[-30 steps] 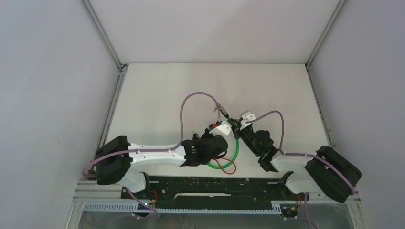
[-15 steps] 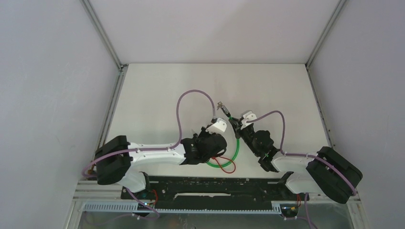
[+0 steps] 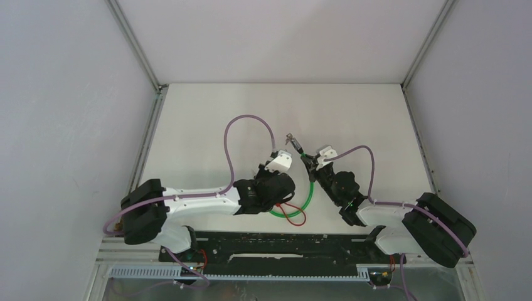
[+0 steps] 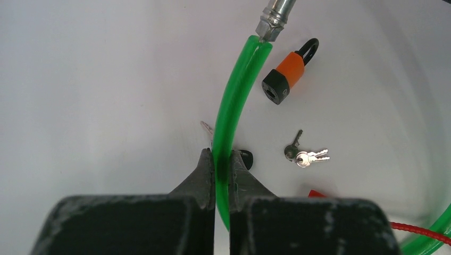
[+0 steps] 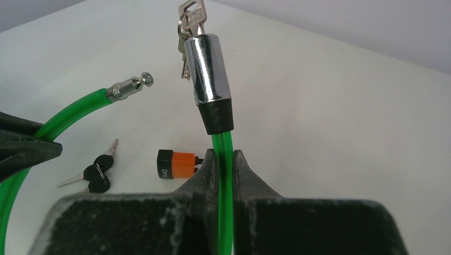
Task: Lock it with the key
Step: Lock the lock.
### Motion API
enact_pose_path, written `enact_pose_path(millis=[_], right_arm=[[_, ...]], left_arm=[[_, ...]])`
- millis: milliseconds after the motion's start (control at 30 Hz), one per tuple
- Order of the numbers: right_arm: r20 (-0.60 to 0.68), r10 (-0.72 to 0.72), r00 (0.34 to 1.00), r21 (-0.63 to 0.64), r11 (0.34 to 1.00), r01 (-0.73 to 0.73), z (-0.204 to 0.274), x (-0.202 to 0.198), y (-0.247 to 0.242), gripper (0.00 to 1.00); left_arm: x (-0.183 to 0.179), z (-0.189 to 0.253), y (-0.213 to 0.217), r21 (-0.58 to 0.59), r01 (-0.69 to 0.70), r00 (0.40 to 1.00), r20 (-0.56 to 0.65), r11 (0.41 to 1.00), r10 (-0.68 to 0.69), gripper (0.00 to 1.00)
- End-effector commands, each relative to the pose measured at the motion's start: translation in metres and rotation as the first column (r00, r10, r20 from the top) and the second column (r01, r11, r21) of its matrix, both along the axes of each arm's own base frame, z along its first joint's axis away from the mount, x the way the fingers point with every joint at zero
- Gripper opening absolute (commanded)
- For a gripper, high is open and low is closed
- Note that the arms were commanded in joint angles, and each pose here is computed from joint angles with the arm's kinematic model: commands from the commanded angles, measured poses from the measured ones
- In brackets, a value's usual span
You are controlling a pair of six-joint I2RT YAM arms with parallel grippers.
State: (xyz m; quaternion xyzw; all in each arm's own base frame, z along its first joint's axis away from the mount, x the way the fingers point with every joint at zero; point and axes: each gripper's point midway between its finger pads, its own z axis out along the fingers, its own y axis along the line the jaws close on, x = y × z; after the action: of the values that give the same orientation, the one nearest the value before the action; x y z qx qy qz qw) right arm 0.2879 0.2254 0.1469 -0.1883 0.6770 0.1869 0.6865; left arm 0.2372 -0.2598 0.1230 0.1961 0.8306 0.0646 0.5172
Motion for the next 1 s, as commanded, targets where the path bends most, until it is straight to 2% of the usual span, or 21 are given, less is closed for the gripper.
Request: enact_pose_path(millis=[0,367,667,967], right_arm=[[0.111,0.046,0.993,0.121,0.991,-0.059,0.050,0.001,0.017,0.00],[0.118,0.111,0.987,0.107,0.986,-0.124,0.050,-0.006,0.026,0.00],[0.118,0.068,0.991,0.121,0.989,-0.082,0.052,-0.002,0.020,0.00],[0.121,0.097,0.988,0.113,0.987,-0.111,0.051,-0.005,0.025,0.00]], left_arm=[[0.009,0.032,-0.021,-0.132,-0.004,0.999,0.039,0.991,0.009,0.00],[0.016,0.029,-0.036,-0.138,0.026,1.000,0.012,0.990,-0.025,0.00],[0.016,0.017,-0.039,-0.128,0.031,0.999,-0.015,0.991,-0.033,0.00],[0.018,0.022,-0.042,-0.130,0.034,0.999,-0.008,0.991,-0.035,0.00]])
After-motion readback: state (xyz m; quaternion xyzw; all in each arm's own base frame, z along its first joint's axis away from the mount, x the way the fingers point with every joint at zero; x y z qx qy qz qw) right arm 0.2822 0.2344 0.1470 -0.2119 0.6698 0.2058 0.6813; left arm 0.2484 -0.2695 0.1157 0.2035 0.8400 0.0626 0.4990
